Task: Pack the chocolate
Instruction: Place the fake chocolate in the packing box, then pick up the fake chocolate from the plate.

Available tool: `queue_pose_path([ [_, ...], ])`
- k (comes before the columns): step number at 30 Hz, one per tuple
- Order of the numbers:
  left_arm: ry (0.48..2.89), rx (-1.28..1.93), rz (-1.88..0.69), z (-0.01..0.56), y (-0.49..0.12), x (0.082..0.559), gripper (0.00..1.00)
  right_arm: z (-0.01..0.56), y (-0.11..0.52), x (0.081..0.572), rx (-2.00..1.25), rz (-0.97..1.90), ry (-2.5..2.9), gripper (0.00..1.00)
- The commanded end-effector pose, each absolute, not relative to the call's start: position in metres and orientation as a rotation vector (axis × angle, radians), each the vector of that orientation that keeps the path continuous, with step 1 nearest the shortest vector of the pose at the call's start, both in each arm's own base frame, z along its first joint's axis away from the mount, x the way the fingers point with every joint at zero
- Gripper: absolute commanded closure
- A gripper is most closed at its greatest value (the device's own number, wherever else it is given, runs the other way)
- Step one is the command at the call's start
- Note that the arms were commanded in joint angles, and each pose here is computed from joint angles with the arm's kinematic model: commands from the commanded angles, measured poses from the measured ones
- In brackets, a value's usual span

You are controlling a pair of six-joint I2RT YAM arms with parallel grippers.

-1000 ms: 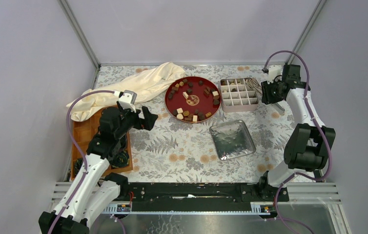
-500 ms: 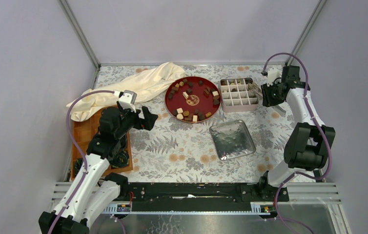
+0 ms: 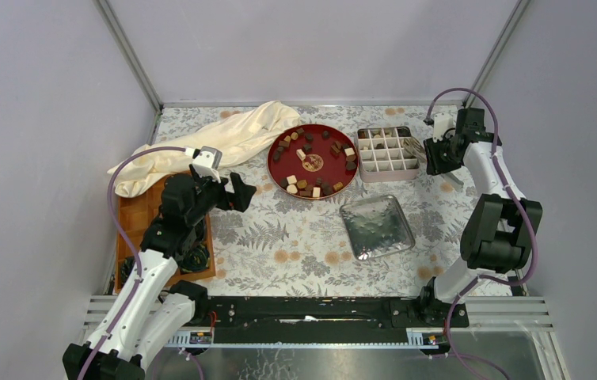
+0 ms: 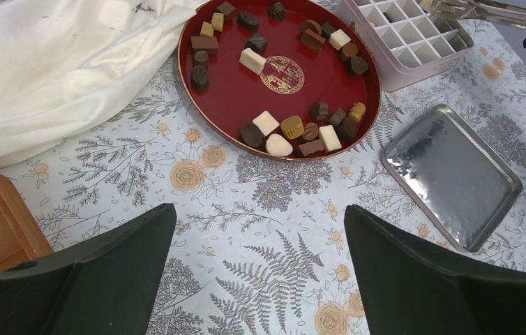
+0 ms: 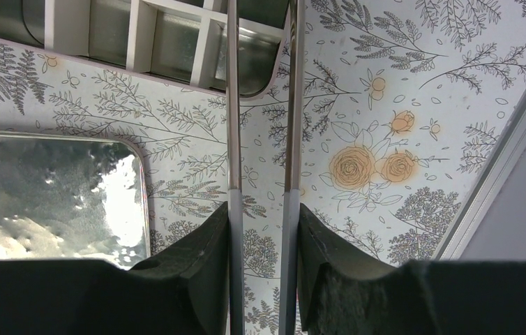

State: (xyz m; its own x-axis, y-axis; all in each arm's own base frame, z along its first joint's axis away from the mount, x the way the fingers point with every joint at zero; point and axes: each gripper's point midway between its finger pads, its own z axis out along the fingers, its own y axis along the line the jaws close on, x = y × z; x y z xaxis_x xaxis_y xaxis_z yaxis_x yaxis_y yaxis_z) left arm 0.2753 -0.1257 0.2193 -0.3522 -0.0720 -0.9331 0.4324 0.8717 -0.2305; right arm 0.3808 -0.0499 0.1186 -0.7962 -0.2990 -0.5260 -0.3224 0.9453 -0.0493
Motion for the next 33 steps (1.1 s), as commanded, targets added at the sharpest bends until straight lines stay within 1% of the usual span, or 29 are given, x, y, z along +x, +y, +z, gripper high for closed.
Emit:
queue_pose_path([
  [1, 1.833, 0.273, -0.526, 0.225, -0.126, 0.277, 0.01, 0.136, -0.057, 0.395, -0.406, 0.014, 2.496, 0.67],
  [8, 1.834, 0.273, -0.527, 0.224, -0.126, 0.277, 0.01, 0.137, -0.056, 0.396, -0.397, 0.021, 2.492, 0.54],
  [11, 1.833, 0.274, -0.528, 0.225, -0.126, 0.277, 0.01, 0.137, -0.055, 0.397, -0.399, 0.022, 2.491, 0.52],
  [22, 1.832, 0.275, -0.528, 0.225, -0.126, 0.276, 0.01, 0.154, -0.051, 0.398, -0.398, 0.031, 2.430, 0.54],
  [33, 1.834, 0.271, -0.524, 0.224, -0.125, 0.277, 0.01, 0.187, -0.018, 0.396, -0.449, 0.201, 2.266, 0.57],
])
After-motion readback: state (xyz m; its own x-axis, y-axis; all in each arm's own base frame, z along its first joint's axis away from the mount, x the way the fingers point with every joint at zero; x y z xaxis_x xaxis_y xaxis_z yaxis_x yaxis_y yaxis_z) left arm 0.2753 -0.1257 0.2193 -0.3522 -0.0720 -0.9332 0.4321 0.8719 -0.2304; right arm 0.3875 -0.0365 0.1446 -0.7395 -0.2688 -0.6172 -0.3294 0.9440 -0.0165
